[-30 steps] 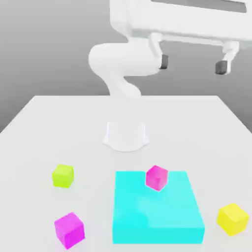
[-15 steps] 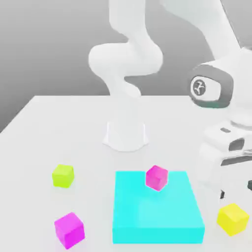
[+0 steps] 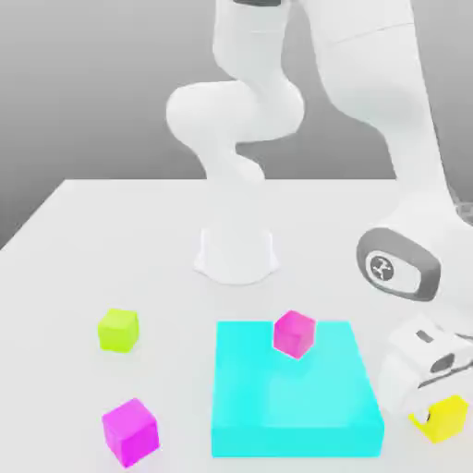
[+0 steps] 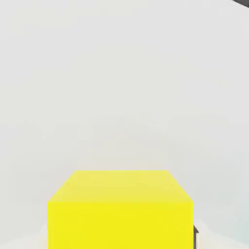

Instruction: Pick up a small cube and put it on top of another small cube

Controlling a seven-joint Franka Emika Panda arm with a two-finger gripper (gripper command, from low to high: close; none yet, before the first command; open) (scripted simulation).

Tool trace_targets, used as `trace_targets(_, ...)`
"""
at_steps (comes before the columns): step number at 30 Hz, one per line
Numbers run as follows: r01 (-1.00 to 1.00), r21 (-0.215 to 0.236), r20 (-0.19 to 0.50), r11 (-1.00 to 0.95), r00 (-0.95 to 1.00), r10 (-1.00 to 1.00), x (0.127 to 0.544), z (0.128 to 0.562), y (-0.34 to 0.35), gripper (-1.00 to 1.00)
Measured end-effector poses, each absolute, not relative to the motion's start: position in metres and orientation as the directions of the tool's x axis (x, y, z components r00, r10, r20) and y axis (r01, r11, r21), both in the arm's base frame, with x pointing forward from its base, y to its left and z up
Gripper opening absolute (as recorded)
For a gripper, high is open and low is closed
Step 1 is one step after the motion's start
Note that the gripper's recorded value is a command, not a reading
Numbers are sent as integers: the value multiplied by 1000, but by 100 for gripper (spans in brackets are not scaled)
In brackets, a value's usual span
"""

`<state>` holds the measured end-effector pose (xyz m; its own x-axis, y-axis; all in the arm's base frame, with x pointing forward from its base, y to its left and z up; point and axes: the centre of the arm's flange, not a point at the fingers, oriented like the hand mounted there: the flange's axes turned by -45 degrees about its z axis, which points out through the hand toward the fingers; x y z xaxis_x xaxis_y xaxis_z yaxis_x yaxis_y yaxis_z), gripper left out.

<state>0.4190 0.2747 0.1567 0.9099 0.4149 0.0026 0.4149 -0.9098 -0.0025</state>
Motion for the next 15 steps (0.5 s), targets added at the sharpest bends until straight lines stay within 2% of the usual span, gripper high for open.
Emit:
trace_targets(2, 416, -1, 2, -909, 909, 416, 418, 182, 274, -100)
trace_targets(4, 361, 10, -4, -932, 932, 361, 432, 194, 246, -100)
trace_targets(10, 70, 38, -15, -997, 997, 69, 476, 210, 102, -100)
trace_targets(15, -188, 33, -10, -982, 982, -189, 479, 229, -22, -100)
